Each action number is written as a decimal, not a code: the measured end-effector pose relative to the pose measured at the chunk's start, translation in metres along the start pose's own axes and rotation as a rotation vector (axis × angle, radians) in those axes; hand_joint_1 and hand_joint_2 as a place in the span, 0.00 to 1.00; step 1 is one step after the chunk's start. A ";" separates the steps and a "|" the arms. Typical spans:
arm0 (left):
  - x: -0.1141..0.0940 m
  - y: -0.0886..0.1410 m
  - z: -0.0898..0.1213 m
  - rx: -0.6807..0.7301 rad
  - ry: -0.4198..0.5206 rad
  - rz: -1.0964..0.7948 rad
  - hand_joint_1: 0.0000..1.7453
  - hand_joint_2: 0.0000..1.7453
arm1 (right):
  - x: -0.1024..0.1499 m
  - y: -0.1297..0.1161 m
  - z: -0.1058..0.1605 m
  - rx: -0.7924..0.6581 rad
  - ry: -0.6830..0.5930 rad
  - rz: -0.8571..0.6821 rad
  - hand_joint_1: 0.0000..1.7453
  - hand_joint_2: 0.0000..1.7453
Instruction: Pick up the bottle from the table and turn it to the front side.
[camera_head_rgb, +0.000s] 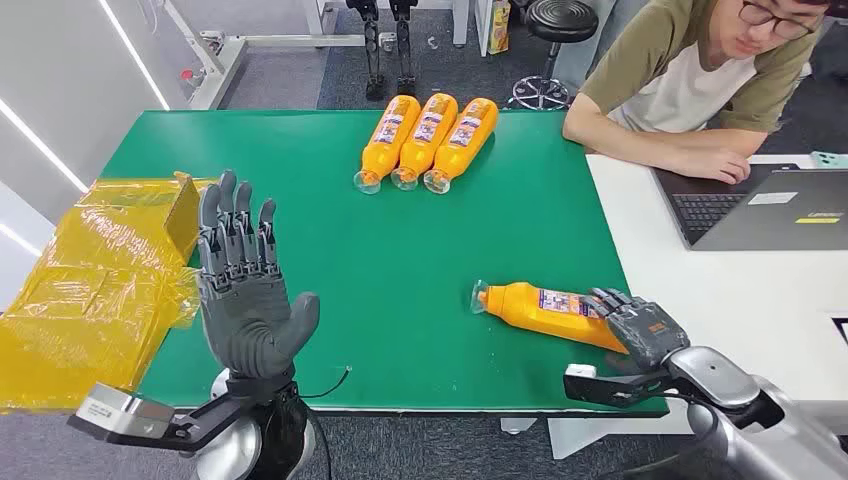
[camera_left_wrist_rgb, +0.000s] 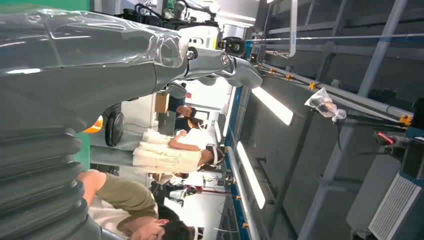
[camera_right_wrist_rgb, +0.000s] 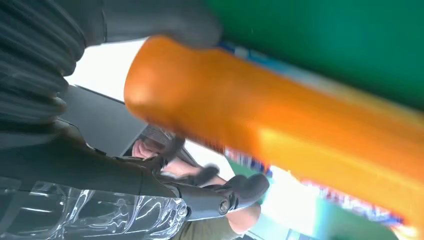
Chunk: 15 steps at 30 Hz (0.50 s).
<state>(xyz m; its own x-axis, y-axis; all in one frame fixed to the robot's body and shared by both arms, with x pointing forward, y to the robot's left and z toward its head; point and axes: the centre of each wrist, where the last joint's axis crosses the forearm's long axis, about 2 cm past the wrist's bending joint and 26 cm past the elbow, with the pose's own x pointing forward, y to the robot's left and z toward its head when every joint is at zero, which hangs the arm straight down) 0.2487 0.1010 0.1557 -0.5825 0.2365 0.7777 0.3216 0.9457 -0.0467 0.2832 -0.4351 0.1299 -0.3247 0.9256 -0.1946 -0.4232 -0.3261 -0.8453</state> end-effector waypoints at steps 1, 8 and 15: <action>0.000 0.000 0.000 -0.001 0.000 0.000 0.00 1.00 | 0.000 0.001 0.000 0.001 0.001 0.001 0.00 1.00; 0.002 0.002 0.000 0.001 0.002 -0.006 0.00 1.00 | 0.004 0.007 0.002 0.001 0.007 0.003 0.00 1.00; 0.002 0.001 0.001 -0.002 0.001 -0.005 0.00 1.00 | 0.005 0.008 0.002 -0.013 0.016 0.025 0.00 1.00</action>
<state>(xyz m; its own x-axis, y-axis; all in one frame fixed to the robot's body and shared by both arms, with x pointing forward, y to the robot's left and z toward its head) 0.2472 0.1023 0.1570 -0.5837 0.2315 0.7783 0.3204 0.9464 -0.0412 0.2768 -0.4332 0.1234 -0.3210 0.9203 -0.2236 -0.4043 -0.3467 -0.8464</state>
